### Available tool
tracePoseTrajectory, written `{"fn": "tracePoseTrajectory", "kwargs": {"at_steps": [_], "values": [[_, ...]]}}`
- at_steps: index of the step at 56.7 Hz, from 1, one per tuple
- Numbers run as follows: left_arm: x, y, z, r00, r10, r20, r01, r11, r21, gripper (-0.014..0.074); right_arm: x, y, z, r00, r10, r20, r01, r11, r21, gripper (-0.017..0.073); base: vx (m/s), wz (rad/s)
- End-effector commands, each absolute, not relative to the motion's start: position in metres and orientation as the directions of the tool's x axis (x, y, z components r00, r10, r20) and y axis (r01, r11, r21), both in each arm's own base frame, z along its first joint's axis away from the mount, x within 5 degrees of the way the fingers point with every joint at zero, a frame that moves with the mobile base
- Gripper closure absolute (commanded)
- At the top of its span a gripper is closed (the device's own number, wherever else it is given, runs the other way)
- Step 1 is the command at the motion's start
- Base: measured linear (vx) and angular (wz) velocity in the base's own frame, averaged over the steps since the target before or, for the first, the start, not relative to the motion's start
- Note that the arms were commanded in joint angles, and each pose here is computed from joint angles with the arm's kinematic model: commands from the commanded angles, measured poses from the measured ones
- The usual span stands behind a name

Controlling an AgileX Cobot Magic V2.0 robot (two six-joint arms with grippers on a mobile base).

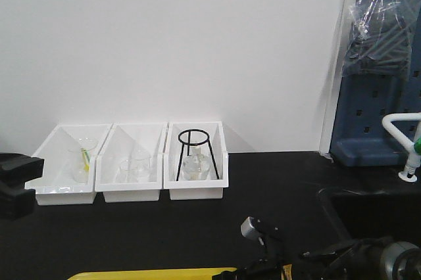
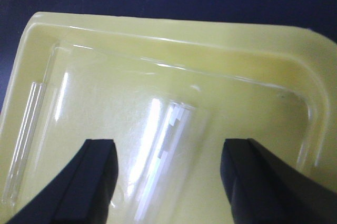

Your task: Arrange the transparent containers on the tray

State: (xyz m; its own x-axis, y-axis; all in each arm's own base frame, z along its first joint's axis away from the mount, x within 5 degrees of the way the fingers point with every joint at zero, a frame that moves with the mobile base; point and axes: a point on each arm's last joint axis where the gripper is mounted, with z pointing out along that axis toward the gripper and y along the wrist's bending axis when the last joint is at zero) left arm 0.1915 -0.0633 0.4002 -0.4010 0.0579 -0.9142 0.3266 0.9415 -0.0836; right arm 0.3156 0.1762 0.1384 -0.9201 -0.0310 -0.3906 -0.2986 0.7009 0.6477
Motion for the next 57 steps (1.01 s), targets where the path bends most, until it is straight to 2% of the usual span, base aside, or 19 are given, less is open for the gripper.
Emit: {"fn": "tracePoseTrajectory", "kwargs": {"at_steps": [1, 8, 12, 15, 19, 24, 30, 38, 46, 57], "values": [[0.189, -0.063, 0.418, -0.301, 0.019, -0.953, 0.332, 0.939, -0.086, 0.0600, 0.319, 0.177, 0.162, -0.888, -0.022, -0.459, -0.350, 0.678, 0.646, 0.0064, 0.00, 0.00], [0.189, -0.063, 0.418, -0.301, 0.020, -0.953, 0.332, 0.940, -0.085, 0.0600, 0.315, 0.178, 0.177, -0.874, -0.029, -0.485, -0.385, 0.650, 0.655, 0.0168, 0.00, 0.00], [0.189, -0.063, 0.418, -0.301, 0.022, -0.953, 0.332, 0.939, -0.084, 0.0600, 0.312, 0.177, 0.193, -0.853, -0.030, -0.520, -0.419, 0.633, 0.651, 0.0297, 0.00, 0.00], [0.189, -0.063, 0.418, -0.300, 0.024, -0.954, 0.333, 0.940, -0.081, 0.0600, 0.309, 0.176, 0.207, -0.830, -0.031, -0.557, -0.451, 0.624, 0.638, 0.0433, 0.00, 0.00], [0.189, -0.063, 0.417, -0.302, 0.033, -0.953, 0.335, 0.939, -0.074, 0.0600, 0.300, 0.173, 0.232, -0.774, -0.050, -0.631, -0.523, 0.613, 0.593, 0.0575, 0.00, 0.00], [0.185, -0.062, 0.412, -0.306, 0.042, -0.951, 0.336, 0.940, -0.067, 0.0599, 0.287, 0.167, 0.264, -0.691, -0.078, -0.719, -0.608, 0.600, 0.520, 0.0573, 0.00, 0.00], [0.177, -0.059, 0.389, -0.337, 0.067, -0.939, 0.338, 0.940, -0.054, 0.0597, 0.262, 0.156, 0.310, -0.535, -0.108, -0.838, -0.716, 0.585, 0.382, 0.0572, 0.00, 0.00], [0.153, -0.052, 0.359, -0.363, 0.067, -0.929, 0.335, 0.940, -0.063, 0.0597, 0.225, 0.138, 0.351, -0.298, -0.126, -0.946, -0.787, 0.594, 0.168, 0.0572, 0.00, 0.00], [0.121, -0.043, 0.337, -0.342, 0.057, -0.938, 0.335, 0.940, -0.065, 0.0597, 0.192, 0.116, 0.356, -0.138, -0.164, -0.977, -0.748, 0.664, -0.005, 0.0572, 0.00, 0.00], [0.094, -0.035, 0.322, -0.300, 0.049, -0.953, 0.339, 0.939, -0.058, 0.0597, 0.173, 0.094, 0.353, -0.088, -0.145, -0.985, -0.628, 0.776, -0.058, 0.0572, 0.00, 0.00]]}}
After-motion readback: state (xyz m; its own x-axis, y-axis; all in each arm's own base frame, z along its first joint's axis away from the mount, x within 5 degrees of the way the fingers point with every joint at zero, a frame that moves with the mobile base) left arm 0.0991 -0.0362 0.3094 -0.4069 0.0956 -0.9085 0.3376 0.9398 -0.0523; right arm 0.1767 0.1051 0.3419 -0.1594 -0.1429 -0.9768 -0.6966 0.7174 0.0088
